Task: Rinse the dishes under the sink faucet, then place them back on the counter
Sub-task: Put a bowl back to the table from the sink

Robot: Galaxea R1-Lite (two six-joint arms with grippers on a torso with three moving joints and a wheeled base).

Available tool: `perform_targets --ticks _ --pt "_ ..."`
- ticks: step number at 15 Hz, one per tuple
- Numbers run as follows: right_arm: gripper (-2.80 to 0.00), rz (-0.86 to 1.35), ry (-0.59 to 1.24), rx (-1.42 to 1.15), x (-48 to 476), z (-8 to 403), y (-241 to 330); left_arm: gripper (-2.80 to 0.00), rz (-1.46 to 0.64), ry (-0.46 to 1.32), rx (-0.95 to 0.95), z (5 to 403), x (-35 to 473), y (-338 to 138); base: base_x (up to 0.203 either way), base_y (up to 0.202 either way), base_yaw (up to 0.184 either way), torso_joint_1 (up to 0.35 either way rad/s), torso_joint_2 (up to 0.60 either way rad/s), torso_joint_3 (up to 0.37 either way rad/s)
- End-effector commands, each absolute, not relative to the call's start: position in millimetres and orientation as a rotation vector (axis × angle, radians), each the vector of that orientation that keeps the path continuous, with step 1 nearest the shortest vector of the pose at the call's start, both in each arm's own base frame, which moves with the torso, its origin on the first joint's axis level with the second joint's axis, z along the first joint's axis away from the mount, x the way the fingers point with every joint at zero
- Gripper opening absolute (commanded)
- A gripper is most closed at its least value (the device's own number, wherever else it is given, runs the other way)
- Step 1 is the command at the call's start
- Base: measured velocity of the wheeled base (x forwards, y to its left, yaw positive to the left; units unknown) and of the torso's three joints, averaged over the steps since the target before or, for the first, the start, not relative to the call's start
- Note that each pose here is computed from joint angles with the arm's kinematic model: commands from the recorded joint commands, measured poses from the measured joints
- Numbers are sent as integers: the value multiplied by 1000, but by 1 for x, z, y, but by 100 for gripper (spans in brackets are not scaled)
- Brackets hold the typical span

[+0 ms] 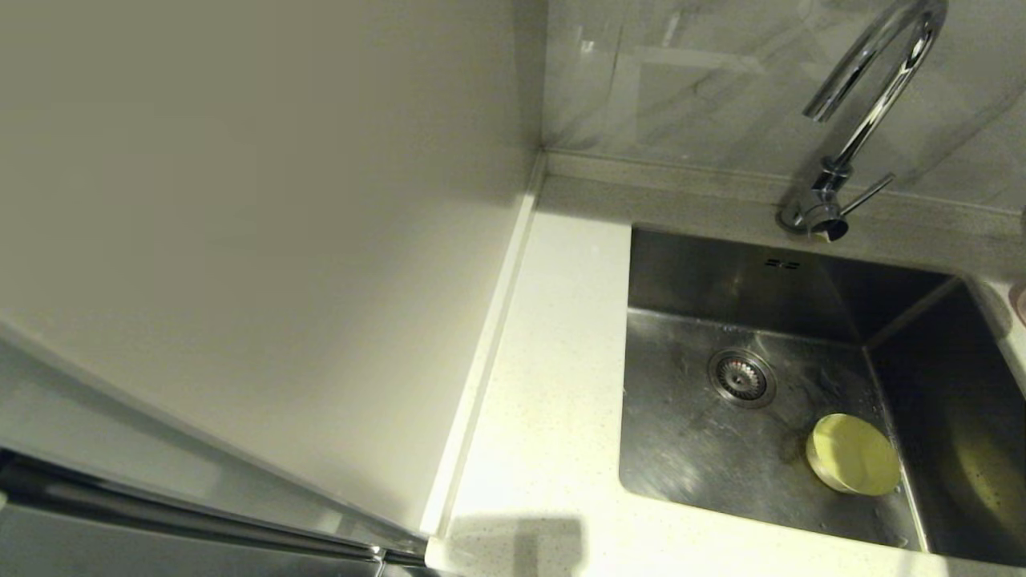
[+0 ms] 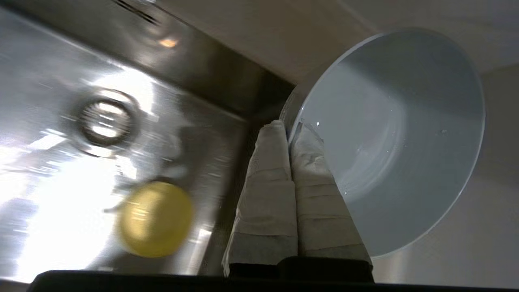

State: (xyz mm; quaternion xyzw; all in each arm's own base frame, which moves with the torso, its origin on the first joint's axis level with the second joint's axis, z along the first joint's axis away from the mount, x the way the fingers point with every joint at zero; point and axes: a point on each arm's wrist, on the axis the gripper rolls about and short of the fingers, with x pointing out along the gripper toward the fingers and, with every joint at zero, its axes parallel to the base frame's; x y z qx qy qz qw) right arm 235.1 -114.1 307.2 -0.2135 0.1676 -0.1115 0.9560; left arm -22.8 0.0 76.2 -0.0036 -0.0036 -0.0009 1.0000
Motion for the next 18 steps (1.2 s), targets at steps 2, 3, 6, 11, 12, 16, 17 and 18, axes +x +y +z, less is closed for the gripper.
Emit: perform_targets --ticks 2,3,6,11,12,16,17,18 --pt "-280 -304 428 -530 231 295 -131 -280 -2 -5 -8 75 -23 0 0 0 0 0 0 0" --pt "-280 -319 459 -545 227 290 -137 -280 -2 -5 -8 75 -23 0 0 0 0 0 0 0" --pt "-280 -382 571 -547 209 269 -160 -280 -2 -5 -8 75 -23 0 0 0 0 0 0 0" --pt "-280 -365 731 -465 205 223 -174 -280 -2 -5 -8 75 -23 0 0 0 0 0 0 0" --pt "-280 -350 758 -448 208 214 -177 -280 -2 -5 -8 75 -23 0 0 0 0 0 0 0" --pt "-280 -315 825 -410 223 190 -188 -280 -2 -6 -8 76 -23 0 0 0 0 0 0 0" --pt "-280 -312 837 -402 227 185 -192 -280 -2 -5 -8 75 -23 0 0 0 0 0 0 0" --pt "-280 -319 837 -400 231 185 -196 -280 -2 -5 -8 75 -23 0 0 0 0 0 0 0"
